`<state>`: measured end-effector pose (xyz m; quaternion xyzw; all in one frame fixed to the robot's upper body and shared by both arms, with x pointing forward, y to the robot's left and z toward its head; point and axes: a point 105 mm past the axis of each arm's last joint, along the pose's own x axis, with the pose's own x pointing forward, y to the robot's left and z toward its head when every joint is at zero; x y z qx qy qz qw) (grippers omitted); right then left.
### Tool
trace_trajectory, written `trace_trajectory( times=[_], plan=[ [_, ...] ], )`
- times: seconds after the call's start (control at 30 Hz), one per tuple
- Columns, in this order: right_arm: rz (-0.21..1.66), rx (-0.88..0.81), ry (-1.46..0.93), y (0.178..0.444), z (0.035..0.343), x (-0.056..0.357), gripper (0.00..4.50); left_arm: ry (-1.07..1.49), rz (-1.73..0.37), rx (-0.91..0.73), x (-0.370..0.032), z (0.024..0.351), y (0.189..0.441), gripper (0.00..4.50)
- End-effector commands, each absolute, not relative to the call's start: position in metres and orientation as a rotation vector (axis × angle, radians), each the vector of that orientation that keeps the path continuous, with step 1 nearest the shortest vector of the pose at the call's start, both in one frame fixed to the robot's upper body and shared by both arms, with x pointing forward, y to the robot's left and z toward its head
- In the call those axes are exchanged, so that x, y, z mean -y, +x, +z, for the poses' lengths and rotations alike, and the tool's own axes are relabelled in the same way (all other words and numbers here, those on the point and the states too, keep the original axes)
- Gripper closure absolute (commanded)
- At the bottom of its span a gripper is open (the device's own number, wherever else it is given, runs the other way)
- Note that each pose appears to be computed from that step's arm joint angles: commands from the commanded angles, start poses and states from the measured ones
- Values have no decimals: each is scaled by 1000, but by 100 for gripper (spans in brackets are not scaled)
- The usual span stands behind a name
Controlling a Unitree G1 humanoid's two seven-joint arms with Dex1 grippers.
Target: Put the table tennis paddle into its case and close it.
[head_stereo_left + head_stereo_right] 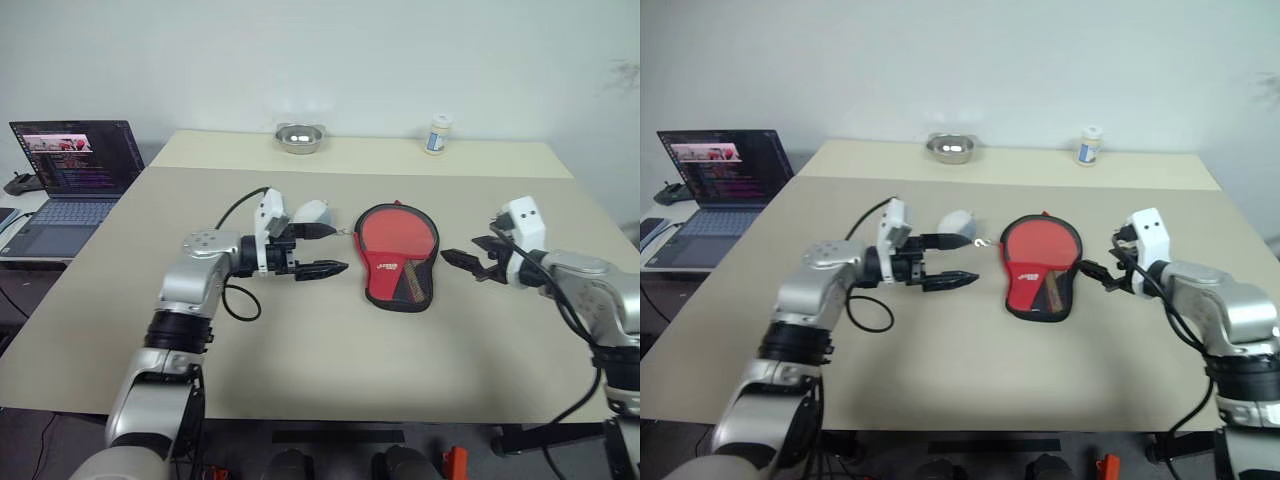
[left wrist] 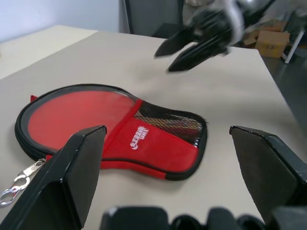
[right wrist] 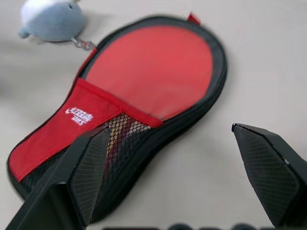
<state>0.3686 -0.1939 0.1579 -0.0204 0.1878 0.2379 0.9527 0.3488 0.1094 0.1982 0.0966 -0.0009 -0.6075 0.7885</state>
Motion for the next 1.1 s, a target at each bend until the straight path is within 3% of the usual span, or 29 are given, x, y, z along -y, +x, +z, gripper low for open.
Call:
trace_trajectory(
  times=[0.03, 0.43, 0.87, 1.1],
  plan=[
    [494, -371, -51, 378, 155, 183, 5, 255, -1313, 56, -117, 219, 336, 0],
    [444, -452, -87, 400, 111, 177, 5, 325, -1277, 60, -126, 233, 328, 0],
    [474, -511, -117, 392, 101, 185, 5, 335, -1266, 59, -127, 235, 330, 0],
    [464, -538, -130, 402, 87, 173, 5, 339, -1266, 59, -124, 233, 332, 0]
  ],
)
